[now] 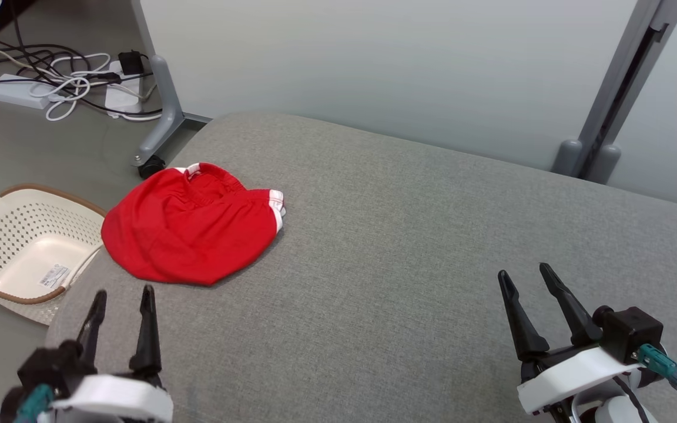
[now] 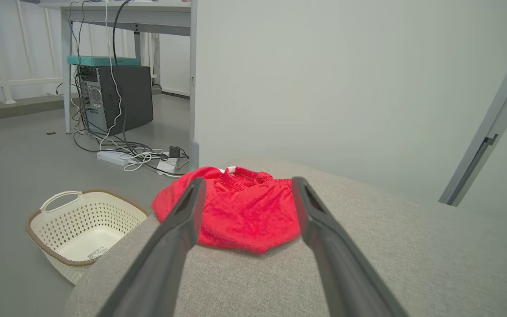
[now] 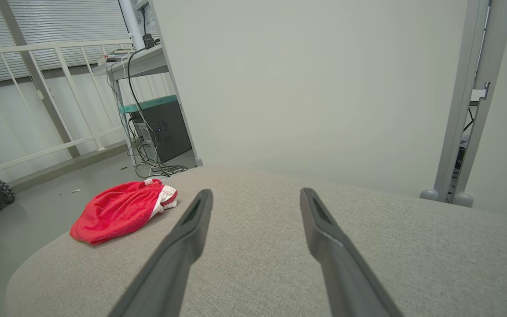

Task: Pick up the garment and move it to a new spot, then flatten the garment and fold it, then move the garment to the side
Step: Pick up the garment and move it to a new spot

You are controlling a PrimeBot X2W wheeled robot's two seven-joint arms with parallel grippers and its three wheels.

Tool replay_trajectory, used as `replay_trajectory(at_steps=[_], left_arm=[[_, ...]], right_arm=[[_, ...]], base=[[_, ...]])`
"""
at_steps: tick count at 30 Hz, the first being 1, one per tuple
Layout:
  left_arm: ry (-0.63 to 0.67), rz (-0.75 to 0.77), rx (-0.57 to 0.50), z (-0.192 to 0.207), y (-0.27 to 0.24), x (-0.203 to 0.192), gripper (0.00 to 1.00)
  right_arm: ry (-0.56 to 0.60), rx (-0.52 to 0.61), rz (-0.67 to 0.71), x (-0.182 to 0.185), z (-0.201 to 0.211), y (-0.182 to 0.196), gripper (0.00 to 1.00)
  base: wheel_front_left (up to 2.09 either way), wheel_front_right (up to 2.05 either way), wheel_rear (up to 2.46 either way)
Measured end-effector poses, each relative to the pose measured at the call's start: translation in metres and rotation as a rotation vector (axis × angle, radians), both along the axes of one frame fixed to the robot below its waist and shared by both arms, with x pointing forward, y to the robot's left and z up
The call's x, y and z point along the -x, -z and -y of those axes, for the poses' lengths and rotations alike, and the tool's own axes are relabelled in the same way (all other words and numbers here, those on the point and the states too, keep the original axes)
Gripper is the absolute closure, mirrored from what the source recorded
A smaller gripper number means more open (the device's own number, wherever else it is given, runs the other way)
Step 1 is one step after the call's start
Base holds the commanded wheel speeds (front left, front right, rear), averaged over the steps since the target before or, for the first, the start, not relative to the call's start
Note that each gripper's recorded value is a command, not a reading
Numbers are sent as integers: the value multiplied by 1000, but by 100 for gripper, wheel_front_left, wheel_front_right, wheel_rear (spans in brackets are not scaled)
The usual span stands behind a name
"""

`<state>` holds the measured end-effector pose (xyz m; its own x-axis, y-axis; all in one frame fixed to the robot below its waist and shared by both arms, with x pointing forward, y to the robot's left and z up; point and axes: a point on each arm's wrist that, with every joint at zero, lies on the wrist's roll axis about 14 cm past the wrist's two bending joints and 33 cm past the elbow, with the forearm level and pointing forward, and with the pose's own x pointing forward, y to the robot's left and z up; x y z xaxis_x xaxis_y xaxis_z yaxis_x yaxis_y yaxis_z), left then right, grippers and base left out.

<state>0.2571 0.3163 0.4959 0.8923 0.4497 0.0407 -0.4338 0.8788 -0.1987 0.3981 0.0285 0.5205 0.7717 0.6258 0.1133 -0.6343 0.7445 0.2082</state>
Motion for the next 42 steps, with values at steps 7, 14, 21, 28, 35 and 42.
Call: replay_trajectory(at_steps=[7, 14, 21, 28, 35, 42], left_arm=[[108, -45, -58, -11, -37, -54, 0], [190, -188, 9, -28, -46, -118, 0], [243, -402, 115, -39, -12, -175, 0], [280, -609, 193, -31, 46, -214, 0], [321, -831, 329, -3, 120, -211, 0], [364, -970, 422, 14, 154, -199, 0]], right_arm=[[14, 9, -10, -10, 8, 7, 0], [37, 21, -32, -30, 20, 22, 0], [80, 29, -48, -55, 38, 36, 0], [162, 47, -98, -71, 71, 61, 0], [226, 62, -136, -78, 96, 79, 0], [264, 75, -159, -80, 111, 89, 0]], base=[[0, 0, 0], [0, 0, 0], [0, 0, 0], [0, 0, 0], [0, 0, 0], [0, 0, 0]])
